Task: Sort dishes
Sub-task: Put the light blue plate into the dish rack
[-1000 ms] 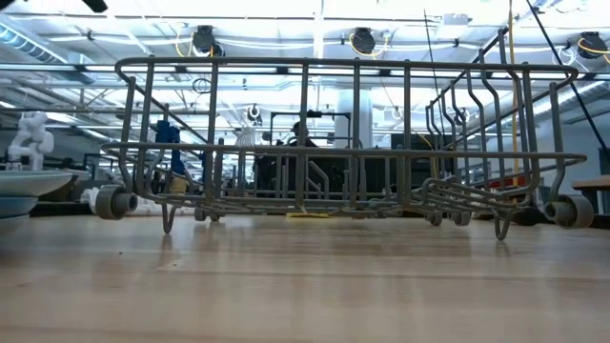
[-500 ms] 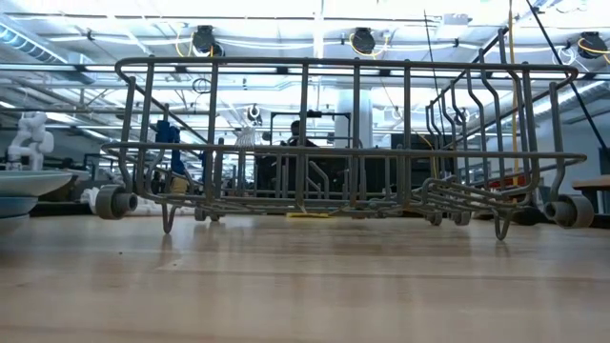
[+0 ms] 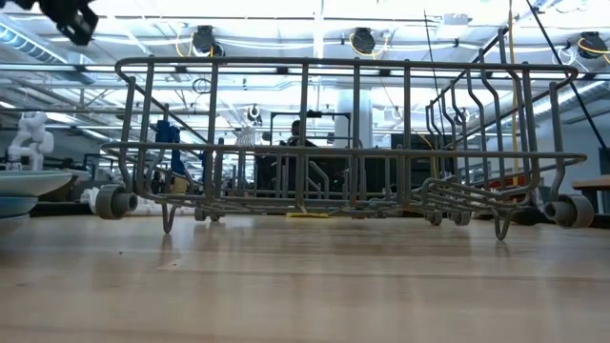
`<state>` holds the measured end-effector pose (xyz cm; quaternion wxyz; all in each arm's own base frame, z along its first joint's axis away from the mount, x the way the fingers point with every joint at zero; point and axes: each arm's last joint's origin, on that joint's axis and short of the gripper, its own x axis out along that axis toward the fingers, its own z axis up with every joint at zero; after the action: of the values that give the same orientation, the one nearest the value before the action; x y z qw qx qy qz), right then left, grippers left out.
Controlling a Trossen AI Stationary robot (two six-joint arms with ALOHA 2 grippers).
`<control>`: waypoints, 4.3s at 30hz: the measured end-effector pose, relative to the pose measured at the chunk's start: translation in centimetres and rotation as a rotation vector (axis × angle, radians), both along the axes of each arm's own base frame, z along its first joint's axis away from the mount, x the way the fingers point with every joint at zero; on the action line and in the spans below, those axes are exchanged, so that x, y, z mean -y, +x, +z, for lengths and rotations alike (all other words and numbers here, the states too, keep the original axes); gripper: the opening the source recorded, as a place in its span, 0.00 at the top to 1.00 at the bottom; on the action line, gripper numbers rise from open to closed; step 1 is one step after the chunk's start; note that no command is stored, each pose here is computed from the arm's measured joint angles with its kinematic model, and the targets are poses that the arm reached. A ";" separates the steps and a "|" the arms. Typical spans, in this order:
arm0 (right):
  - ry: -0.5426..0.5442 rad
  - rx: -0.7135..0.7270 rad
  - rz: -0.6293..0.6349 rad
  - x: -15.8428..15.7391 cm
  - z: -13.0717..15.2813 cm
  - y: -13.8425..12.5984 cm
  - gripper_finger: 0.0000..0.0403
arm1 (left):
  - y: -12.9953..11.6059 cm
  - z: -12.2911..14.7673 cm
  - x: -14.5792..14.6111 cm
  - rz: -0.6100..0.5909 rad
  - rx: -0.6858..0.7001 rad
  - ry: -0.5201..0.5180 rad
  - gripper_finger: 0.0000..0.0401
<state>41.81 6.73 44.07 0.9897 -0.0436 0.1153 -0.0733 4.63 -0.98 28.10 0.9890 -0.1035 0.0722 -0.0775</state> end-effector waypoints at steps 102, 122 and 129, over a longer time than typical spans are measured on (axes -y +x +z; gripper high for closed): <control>0.116 -0.267 0.383 -4.3 -12.4 7.4 0.47 | 12.4 -11.1 5.7 -0.225 -1.203 0.262 0.61; 0.116 -0.260 0.379 -4.2 -12.3 7.5 0.47 | 12.7 -12.1 5.6 -0.159 -1.256 0.325 0.71; 0.116 -0.260 0.379 -4.2 -12.3 7.5 0.47 | 12.6 -12.0 5.5 -0.128 -1.259 0.333 0.95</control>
<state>49.28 10.94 31.74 0.9634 -0.0168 0.2356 0.1268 17.28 -6.46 16.05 0.7540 0.0300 0.6544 -0.0485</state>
